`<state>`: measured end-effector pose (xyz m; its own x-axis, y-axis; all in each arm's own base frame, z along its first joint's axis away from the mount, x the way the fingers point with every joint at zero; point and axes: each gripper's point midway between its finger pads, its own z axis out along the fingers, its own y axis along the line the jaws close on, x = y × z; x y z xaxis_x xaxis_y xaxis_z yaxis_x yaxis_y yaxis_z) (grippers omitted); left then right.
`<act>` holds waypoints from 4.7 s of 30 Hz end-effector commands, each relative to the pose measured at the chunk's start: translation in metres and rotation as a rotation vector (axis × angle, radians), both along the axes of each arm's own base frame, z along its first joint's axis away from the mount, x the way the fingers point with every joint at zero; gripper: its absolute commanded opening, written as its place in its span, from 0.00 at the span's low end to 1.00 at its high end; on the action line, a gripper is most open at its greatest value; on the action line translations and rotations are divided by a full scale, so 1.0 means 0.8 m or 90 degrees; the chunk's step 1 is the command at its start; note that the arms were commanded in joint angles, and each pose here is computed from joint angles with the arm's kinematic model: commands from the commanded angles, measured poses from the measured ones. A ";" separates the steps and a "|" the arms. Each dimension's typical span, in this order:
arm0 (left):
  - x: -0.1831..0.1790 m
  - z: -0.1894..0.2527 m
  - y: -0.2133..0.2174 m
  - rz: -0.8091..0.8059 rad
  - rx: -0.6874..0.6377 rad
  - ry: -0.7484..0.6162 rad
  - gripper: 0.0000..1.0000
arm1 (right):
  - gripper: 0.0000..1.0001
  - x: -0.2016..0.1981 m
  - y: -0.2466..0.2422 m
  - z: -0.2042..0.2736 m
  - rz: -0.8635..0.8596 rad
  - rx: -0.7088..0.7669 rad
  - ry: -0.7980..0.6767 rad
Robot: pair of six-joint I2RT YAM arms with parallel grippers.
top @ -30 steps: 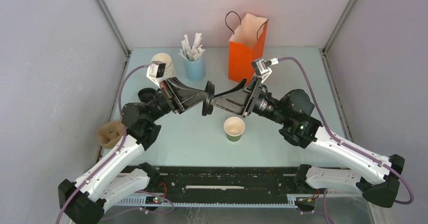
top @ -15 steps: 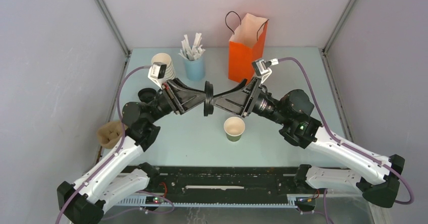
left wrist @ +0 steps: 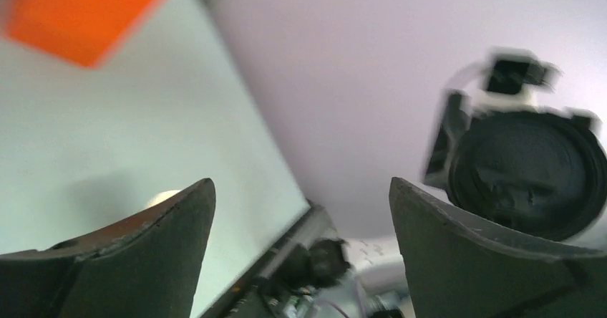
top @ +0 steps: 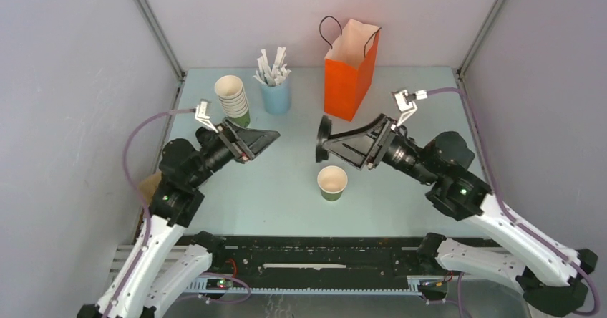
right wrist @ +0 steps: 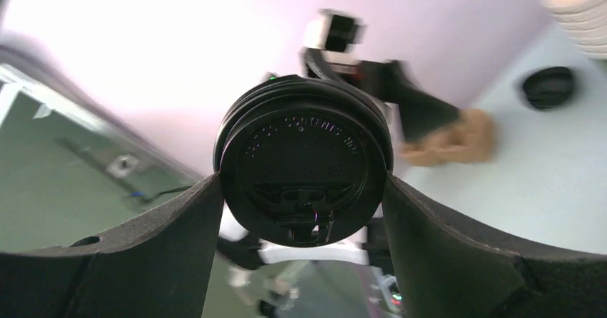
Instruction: Pack the takeout coffee
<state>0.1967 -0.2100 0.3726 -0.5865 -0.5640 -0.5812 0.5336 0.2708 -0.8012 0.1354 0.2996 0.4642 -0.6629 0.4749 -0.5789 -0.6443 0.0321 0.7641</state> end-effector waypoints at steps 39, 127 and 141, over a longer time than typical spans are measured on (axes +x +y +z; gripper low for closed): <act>0.058 -0.107 0.162 0.367 0.531 -0.054 0.92 | 0.82 0.101 -0.033 -0.365 -0.043 -1.023 0.043; 0.039 -0.166 -0.018 0.013 0.121 0.119 0.73 | 0.88 0.096 -0.071 -0.305 0.038 -0.611 0.138; 0.043 -0.248 -0.085 -0.070 0.069 0.254 0.38 | 0.62 0.127 -0.110 -0.360 0.074 -0.267 0.281</act>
